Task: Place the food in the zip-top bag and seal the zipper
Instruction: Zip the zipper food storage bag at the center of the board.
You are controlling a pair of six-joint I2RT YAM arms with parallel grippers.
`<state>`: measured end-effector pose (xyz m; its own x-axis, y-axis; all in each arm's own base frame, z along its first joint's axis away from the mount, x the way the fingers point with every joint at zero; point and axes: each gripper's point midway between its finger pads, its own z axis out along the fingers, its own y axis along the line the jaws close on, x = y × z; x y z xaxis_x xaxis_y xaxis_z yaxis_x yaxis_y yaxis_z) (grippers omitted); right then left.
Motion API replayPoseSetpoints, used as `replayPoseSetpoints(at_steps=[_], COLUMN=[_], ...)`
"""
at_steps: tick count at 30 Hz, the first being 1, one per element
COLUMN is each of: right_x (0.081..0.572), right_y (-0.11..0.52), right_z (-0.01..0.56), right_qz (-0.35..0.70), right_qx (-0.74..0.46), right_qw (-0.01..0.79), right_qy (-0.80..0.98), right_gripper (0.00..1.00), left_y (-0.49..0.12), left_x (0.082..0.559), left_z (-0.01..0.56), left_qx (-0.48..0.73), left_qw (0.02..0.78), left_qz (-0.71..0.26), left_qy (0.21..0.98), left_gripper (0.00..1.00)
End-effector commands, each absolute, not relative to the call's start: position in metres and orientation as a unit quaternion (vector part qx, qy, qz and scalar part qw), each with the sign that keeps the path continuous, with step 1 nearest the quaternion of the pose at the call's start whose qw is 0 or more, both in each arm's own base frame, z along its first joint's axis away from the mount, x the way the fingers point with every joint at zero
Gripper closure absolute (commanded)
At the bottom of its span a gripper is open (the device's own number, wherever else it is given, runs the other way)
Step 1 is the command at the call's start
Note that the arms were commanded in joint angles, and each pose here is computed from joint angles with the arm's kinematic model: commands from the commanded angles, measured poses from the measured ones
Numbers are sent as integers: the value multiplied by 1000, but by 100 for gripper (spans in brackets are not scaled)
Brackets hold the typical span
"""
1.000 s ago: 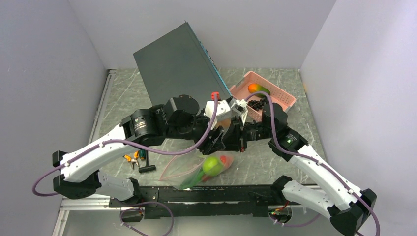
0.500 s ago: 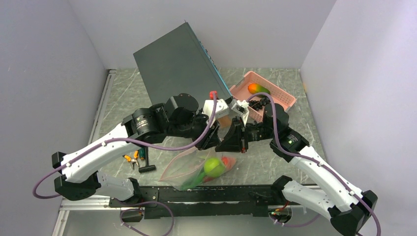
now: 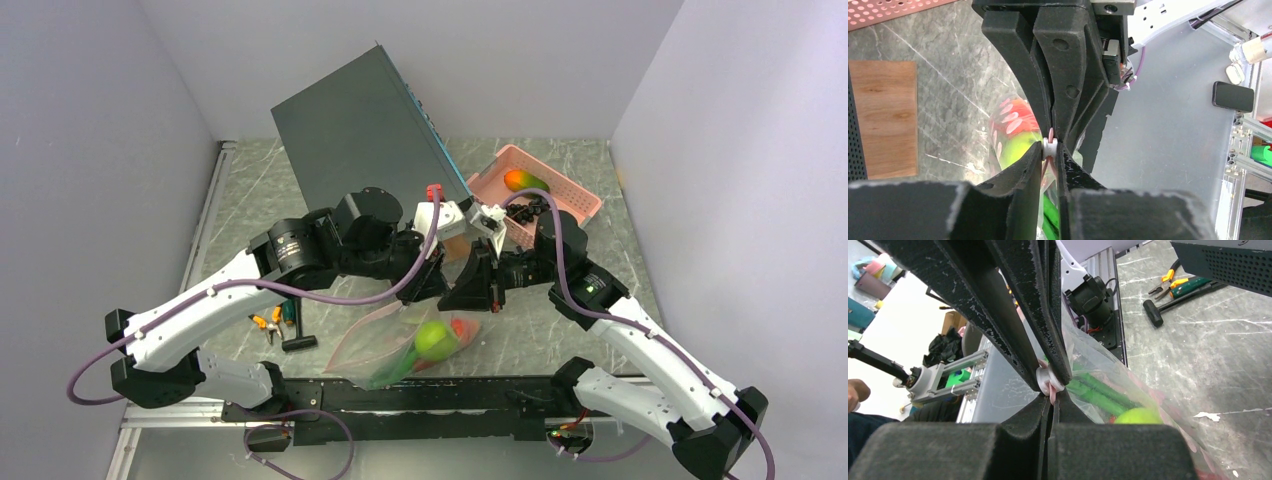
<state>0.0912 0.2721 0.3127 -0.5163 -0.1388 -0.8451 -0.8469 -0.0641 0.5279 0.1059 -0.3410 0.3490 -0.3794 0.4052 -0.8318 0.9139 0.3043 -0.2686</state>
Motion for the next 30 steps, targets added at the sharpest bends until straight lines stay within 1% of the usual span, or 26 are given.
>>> replayPoseSetpoints(at_steps=[1,4,10,13,14,18,20,25,30], right_x=[89,91,104,111,111,107,107,108,112], right_y=[272,272,277,275,275,272,268,261,261], right_z=[333,334,338,340,345,347,351,353,348], right_qz=[617,616,628,636,647,677,678,663,656], right_qx=[-413,-407,-342,-301,-291,-259,-245,-242,-237], right_qw=[320,329,340,362,371,369,388,414,418], right_qy=[588,588,610,612,599,581,574,575,582], right_gripper=[100,100,100,100,100,100,100,100,100], left_y=[-348,-346,-337,-331,-329,-325,-320,-307,-302], left_x=[99,101,104,108,109,111,113,116,104], left_z=[368,364,354,347,344,330,323,320,336], left_qx=[456,453,424,408,407,408,403,388,386], left_qw=[343,343,340,337,335,319,307,307,313], left_qz=[-418,-412,-400,-385,-380,-373,-375,-399,-437], left_qy=[707,712,738,756,760,770,776,772,750], left_gripper=[87,100,100,100,100,100,100,100,100])
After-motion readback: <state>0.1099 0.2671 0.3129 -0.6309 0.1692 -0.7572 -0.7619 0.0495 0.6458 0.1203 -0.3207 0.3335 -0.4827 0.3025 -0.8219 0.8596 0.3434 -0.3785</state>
